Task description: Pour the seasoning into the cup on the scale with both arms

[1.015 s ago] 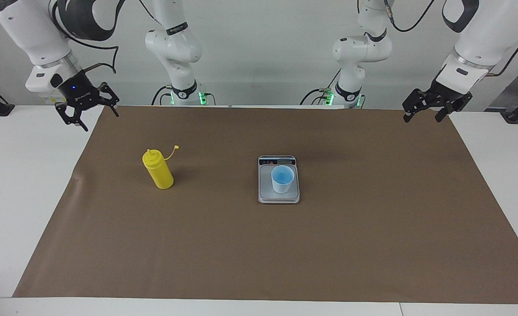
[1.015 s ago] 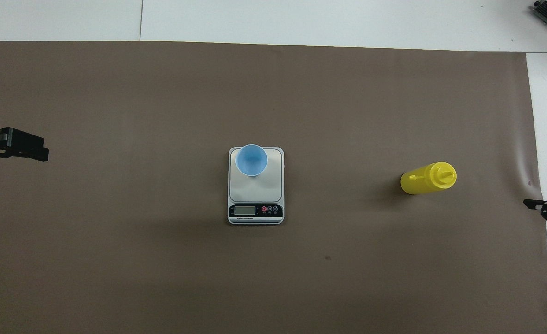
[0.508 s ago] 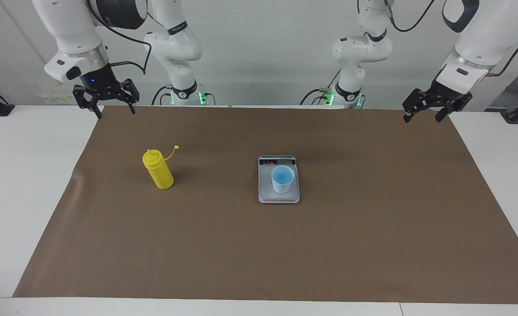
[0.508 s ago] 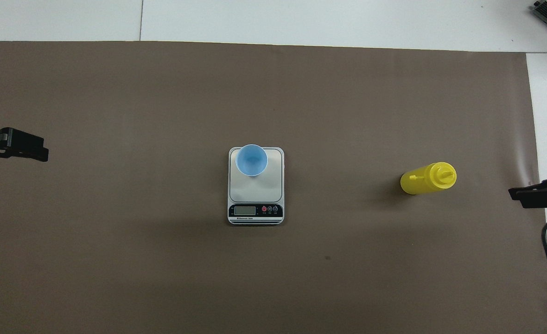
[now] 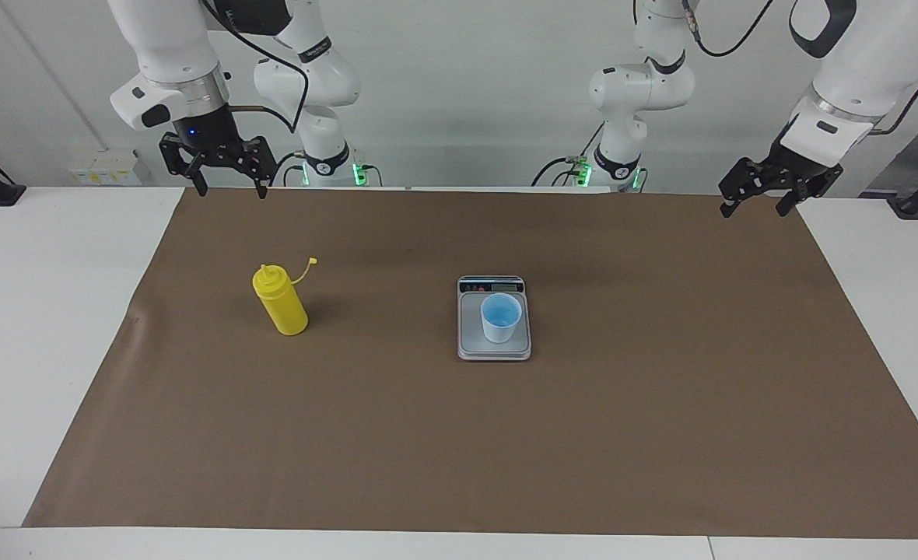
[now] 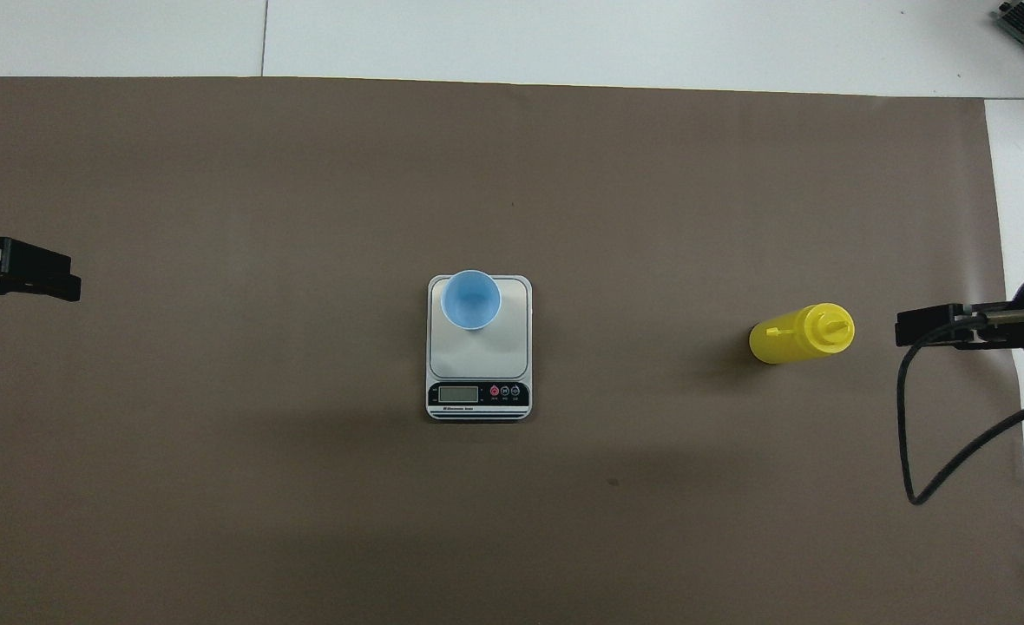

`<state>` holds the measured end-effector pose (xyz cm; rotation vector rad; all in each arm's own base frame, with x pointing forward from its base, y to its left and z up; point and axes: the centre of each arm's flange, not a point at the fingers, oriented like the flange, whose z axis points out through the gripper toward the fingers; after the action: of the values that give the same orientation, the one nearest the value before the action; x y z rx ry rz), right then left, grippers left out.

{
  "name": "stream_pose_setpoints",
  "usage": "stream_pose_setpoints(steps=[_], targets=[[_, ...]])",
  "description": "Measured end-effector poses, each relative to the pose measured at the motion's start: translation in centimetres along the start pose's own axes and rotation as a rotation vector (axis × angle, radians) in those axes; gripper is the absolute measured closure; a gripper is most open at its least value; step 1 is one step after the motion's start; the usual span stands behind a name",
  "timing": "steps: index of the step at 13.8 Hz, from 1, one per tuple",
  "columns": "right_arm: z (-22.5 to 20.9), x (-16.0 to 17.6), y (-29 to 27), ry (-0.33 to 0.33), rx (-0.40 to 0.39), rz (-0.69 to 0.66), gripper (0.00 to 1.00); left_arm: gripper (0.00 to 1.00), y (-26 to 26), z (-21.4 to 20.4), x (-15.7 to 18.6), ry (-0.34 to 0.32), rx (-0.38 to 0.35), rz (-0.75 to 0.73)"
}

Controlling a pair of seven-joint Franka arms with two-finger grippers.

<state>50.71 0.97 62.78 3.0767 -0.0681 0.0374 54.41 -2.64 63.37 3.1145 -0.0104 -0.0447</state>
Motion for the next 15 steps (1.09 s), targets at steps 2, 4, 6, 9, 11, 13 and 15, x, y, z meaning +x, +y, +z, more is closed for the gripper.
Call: stream_pose_setpoints(steps=[2,4,6,9,11,13,15], targets=[[-0.5,0.3,-0.3,0.009,-0.019,0.015,0.00,0.00,0.0,0.0,0.0,0.001,0.025,0.008],[-0.9,0.6,-0.8,0.014,-0.020,0.033,0.00,0.00,0.2,-0.1,0.0,0.003,0.042,0.026],[-1.2,0.8,-0.9,0.015,-0.019,0.080,0.00,0.00,0.1,-0.2,0.0,0.004,0.044,0.051],[-1.6,0.7,-0.5,0.004,-0.020,0.107,0.00,0.00,0.1,-0.2,0.0,0.004,0.045,0.075],[-1.7,0.8,-0.5,0.005,-0.019,0.108,0.00,0.00,0.1,-0.2,0.0,0.004,0.045,0.092],[-1.8,0.9,-0.5,0.006,-0.018,0.108,0.00,0.00,0.2,-0.2,0.0,0.003,0.045,0.097],[-2.2,0.8,-0.6,0.010,-0.014,0.106,0.00,0.00,0.1,-0.2,0.0,0.004,0.045,0.098]])
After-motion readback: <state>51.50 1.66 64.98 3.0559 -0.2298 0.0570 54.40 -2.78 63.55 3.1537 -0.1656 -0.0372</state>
